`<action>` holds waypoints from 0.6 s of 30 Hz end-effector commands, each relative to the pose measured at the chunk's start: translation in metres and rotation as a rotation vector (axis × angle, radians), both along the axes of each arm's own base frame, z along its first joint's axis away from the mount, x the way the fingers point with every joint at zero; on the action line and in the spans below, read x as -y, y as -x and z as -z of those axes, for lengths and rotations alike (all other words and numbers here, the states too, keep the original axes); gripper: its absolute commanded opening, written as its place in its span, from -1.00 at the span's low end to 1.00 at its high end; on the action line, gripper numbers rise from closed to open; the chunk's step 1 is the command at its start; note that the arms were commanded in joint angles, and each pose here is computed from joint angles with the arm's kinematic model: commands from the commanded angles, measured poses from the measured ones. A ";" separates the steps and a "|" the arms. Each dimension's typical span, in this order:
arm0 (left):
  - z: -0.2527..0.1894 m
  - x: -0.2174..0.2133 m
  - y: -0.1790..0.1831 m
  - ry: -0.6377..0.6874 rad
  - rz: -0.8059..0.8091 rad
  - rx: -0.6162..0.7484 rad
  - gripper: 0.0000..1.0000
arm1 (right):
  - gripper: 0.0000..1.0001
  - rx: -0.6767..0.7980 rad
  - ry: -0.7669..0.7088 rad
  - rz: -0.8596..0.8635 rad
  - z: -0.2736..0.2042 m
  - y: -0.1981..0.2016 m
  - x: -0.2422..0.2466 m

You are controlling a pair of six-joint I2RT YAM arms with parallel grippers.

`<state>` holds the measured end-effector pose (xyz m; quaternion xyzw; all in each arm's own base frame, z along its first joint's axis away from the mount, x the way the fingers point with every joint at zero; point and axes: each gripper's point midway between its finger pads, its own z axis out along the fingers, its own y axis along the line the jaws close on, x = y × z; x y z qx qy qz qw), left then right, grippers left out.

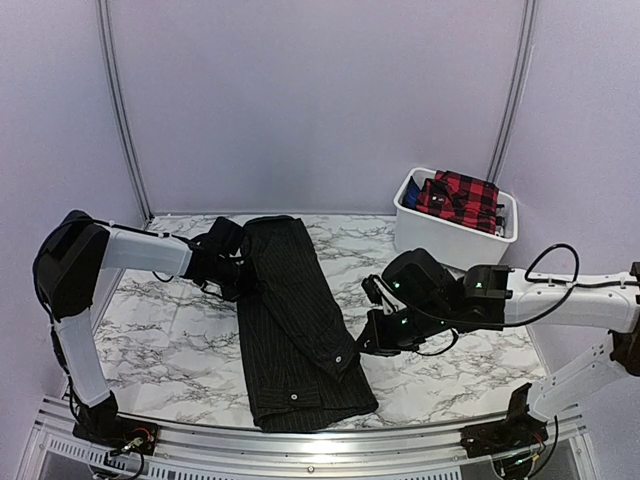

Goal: Fold and stack the long sleeve shirts
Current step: Fold the sleeve of the rectangle-folded shirt.

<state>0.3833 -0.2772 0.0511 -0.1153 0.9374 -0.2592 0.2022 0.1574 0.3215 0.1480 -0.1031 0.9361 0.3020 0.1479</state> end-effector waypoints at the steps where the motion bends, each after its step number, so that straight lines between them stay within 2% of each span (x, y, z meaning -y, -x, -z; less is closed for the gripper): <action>1: -0.016 -0.003 -0.011 0.029 0.016 0.017 -1.00 | -1.00 -0.075 -0.045 -0.022 -0.001 0.019 0.001; 8: -0.010 -0.009 -0.015 0.033 0.039 -0.017 -1.00 | -1.00 -0.192 -0.092 -0.023 0.027 0.042 0.005; 18: 0.004 -0.011 -0.007 0.022 0.048 -0.055 -1.00 | -1.00 -0.224 -0.059 -0.079 0.061 0.061 -0.010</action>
